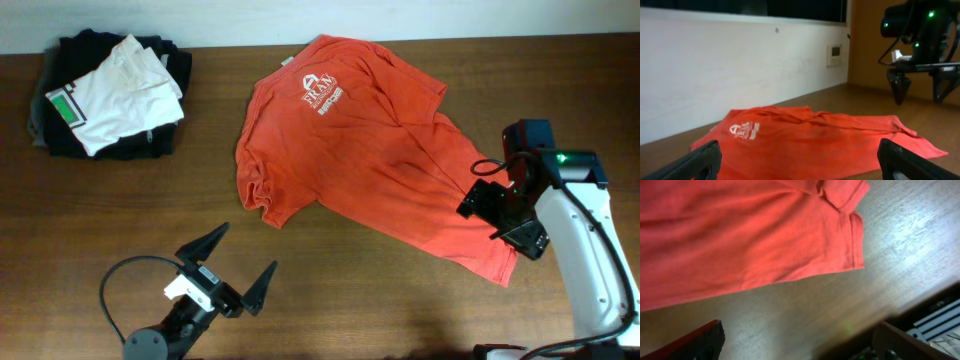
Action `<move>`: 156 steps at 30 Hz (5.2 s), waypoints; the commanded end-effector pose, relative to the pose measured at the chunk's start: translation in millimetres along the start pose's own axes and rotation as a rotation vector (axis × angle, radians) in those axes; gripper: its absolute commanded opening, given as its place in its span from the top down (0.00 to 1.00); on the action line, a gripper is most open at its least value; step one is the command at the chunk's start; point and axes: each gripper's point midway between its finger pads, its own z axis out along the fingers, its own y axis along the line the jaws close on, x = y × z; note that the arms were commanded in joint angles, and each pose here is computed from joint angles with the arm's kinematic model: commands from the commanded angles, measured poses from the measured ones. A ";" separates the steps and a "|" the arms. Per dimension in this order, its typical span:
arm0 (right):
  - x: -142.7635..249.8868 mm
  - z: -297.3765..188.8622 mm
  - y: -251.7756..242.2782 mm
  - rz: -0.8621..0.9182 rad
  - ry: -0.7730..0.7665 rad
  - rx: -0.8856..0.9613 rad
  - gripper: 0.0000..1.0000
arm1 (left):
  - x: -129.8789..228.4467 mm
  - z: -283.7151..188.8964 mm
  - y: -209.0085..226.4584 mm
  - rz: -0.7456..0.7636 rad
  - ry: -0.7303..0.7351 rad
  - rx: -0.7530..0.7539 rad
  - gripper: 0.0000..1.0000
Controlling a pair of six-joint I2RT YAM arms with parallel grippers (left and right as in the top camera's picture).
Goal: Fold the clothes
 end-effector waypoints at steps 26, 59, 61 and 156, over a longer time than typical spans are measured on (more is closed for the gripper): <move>-8.0 2.5 1.0 0.029 -0.028 0.000 0.02 | 140.2 71.9 180.8 -0.714 1.133 -0.634 0.01; -8.0 2.5 1.0 0.029 -0.028 0.000 0.02 | 202.9 123.7 152.6 -0.373 1.313 -0.585 0.01; -8.0 2.5 1.0 0.029 -0.028 0.000 0.02 | 210.8 121.1 152.0 -0.377 1.333 -0.585 0.01; 52.4 118.3 42.7 -0.251 0.163 -0.233 0.96 | 233.6 -59.2 246.8 -1.032 1.394 -1.275 0.01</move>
